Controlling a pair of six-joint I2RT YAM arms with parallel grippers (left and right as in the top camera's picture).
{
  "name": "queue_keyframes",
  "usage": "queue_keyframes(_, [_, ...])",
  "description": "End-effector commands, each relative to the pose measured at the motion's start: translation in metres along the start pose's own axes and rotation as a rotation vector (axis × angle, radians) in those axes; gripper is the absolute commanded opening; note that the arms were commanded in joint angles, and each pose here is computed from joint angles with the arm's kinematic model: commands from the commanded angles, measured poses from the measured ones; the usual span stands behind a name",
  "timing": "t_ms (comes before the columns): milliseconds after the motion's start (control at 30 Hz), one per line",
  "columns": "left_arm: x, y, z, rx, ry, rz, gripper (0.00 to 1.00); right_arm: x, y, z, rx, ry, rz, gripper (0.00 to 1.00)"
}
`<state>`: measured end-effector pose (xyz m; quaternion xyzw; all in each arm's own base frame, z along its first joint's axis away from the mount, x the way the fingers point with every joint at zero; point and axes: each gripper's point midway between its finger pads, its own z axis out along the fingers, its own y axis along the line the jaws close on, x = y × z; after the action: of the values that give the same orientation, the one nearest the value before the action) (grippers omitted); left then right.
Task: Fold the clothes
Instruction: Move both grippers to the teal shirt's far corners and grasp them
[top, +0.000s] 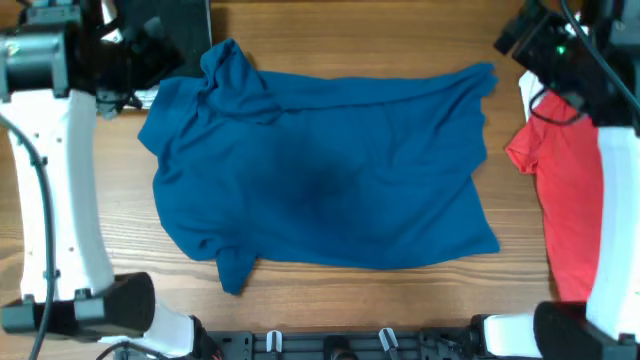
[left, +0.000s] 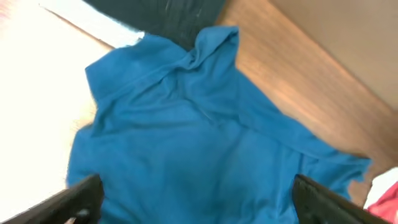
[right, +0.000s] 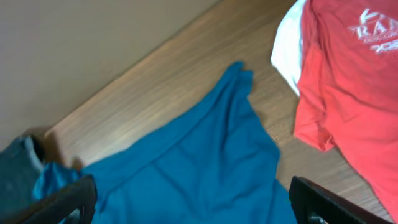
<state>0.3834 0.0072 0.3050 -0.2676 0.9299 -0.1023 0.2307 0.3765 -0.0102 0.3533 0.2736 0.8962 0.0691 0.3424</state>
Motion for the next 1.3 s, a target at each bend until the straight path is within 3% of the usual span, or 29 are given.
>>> queue_keyframes(0, [0.03, 0.004, 0.042, -0.063, 0.181, 0.018, 0.9, 0.025, -0.005, 0.021, 0.022, 0.134, -0.026, 1.0])
queue_keyframes(33, [0.036, 0.003, 0.056, -0.077, 0.213, 0.026, 0.9, 0.032, -0.008, 0.026, 0.035, 0.165, -0.03, 1.0])
queue_keyframes(67, [0.04, 0.001, 0.07, -0.081, 0.236, 0.034, 0.82, 0.041, -0.007, 0.032, 0.025, 0.206, -0.061, 1.0])
queue_keyframes(133, [0.053, -0.004, 0.098, -0.087, 0.3, 0.048, 0.52, 0.052, -0.008, 0.04, 0.02, 0.25, -0.076, 0.99])
queue_keyframes(167, [0.058, -0.005, 0.108, -0.091, 0.324, 0.054, 0.5, 0.056, -0.01, 0.045, 0.025, 0.261, -0.086, 0.99])
queue_keyframes(200, [0.067, -0.009, 0.128, -0.108, 0.364, 0.071, 0.52, 0.059, -0.011, 0.05, 0.023, 0.27, -0.101, 1.0])
queue_keyframes(267, [0.08, -0.017, 0.158, -0.126, 0.411, 0.097, 0.73, 0.065, -0.014, 0.061, 0.031, 0.283, -0.099, 1.0])
queue_keyframes(300, [0.083, -0.021, 0.172, -0.128, 0.417, 0.101, 0.74, 0.068, -0.015, 0.065, 0.032, 0.292, -0.1, 1.0])
queue_keyframes(467, [0.065, -0.012, 0.235, -0.172, 0.351, 0.104, 0.66, 0.091, -0.027, 0.089, 0.06, 0.352, -0.134, 1.0])
queue_keyframes(633, [0.065, 0.003, 0.273, -0.163, 0.385, 0.098, 0.66, 0.092, -0.021, 0.097, 0.021, 0.35, -0.145, 1.0])
queue_keyframes(867, [0.069, 0.008, 0.305, -0.159, 0.388, 0.125, 0.63, 0.097, -0.024, 0.099, 0.025, 0.366, -0.148, 0.99])
queue_keyframes(1067, [0.049, -0.008, 0.315, -0.095, 0.298, 0.133, 0.62, 0.107, -0.029, 0.105, 0.039, 0.39, -0.147, 0.99])
queue_keyframes(1133, [0.046, -0.009, 0.318, -0.088, 0.287, 0.137, 0.57, 0.107, -0.029, 0.105, 0.039, 0.391, -0.147, 0.99])
queue_keyframes(1233, [0.048, -0.008, 0.32, -0.092, 0.293, 0.137, 0.15, 0.102, -0.032, 0.107, 0.059, 0.369, -0.148, 0.95])
queue_keyframes(1267, [0.047, -0.009, 0.314, -0.091, 0.293, 0.137, 0.09, 0.096, -0.033, 0.109, 0.069, 0.339, -0.152, 0.95])
